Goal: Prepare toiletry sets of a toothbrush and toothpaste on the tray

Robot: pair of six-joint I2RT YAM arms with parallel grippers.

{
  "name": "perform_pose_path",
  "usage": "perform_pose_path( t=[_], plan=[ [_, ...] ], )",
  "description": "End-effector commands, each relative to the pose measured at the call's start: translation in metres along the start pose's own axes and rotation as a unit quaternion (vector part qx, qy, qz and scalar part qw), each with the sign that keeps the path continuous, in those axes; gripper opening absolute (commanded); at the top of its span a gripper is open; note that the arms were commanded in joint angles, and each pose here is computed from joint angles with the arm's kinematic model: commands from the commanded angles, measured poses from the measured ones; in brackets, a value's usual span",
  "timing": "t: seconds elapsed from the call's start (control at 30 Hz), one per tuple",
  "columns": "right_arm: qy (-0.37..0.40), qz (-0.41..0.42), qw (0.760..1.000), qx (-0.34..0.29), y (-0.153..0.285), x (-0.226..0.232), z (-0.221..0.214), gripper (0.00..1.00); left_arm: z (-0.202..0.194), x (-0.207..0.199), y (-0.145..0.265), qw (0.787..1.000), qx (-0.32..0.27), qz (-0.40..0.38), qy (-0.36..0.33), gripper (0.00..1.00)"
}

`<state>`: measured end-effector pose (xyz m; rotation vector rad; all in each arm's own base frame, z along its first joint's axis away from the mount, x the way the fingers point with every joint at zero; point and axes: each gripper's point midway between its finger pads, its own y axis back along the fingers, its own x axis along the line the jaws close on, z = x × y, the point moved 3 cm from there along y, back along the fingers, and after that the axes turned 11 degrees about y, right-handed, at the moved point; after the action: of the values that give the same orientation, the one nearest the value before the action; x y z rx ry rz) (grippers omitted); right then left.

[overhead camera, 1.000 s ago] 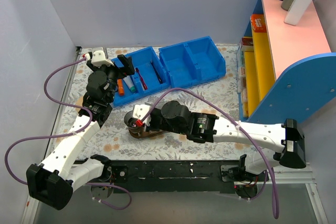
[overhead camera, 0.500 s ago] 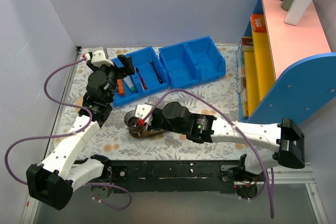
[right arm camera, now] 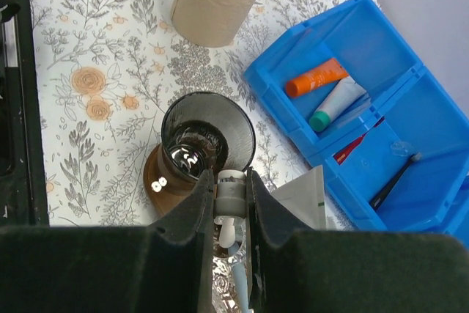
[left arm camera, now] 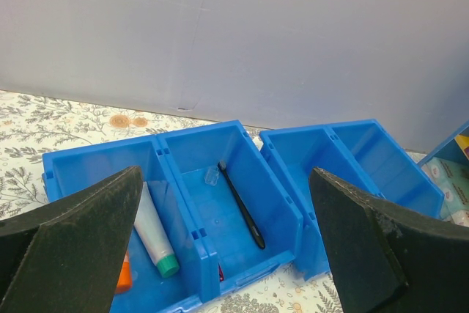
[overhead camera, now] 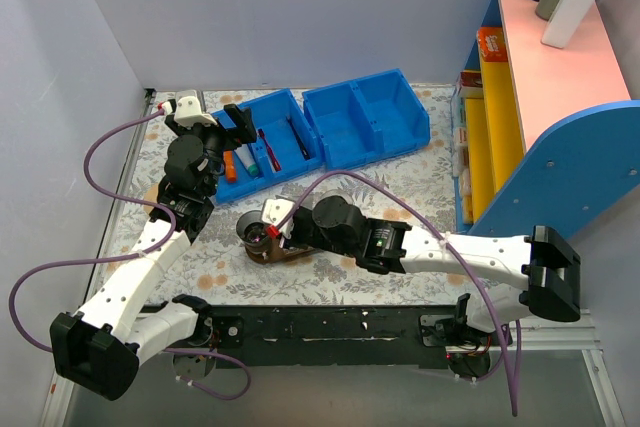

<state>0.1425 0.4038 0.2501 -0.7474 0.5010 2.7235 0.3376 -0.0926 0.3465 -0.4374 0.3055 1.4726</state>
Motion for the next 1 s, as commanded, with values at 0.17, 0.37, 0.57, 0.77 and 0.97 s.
perform_pose_path(
  t=[0.17,0.37,0.57,0.77,0.97],
  plan=[
    [-0.025,-0.028,0.999,-0.034,0.0,-0.011,0.004,0.01,0.01,-0.003,0.003,1.0,-0.013,-0.007,-0.001,0.98],
    [-0.033,-0.032,0.998,-0.048,0.0,-0.013,0.005,0.01,0.01,-0.003,0.003,1.0,-0.012,-0.007,-0.002,0.98],
    [-0.035,-0.031,0.998,-0.045,-0.003,-0.011,0.0,0.01,0.011,-0.003,0.004,1.0,-0.014,-0.007,-0.003,0.98],
    [-0.034,-0.026,0.998,-0.041,-0.005,-0.007,-0.007,0.01,0.011,-0.002,0.004,1.0,-0.014,-0.006,-0.004,0.98],
    [-0.032,-0.025,0.998,-0.042,-0.006,-0.005,-0.009,0.01,0.012,-0.002,0.004,1.0,-0.015,-0.006,-0.005,0.98]
  ],
)
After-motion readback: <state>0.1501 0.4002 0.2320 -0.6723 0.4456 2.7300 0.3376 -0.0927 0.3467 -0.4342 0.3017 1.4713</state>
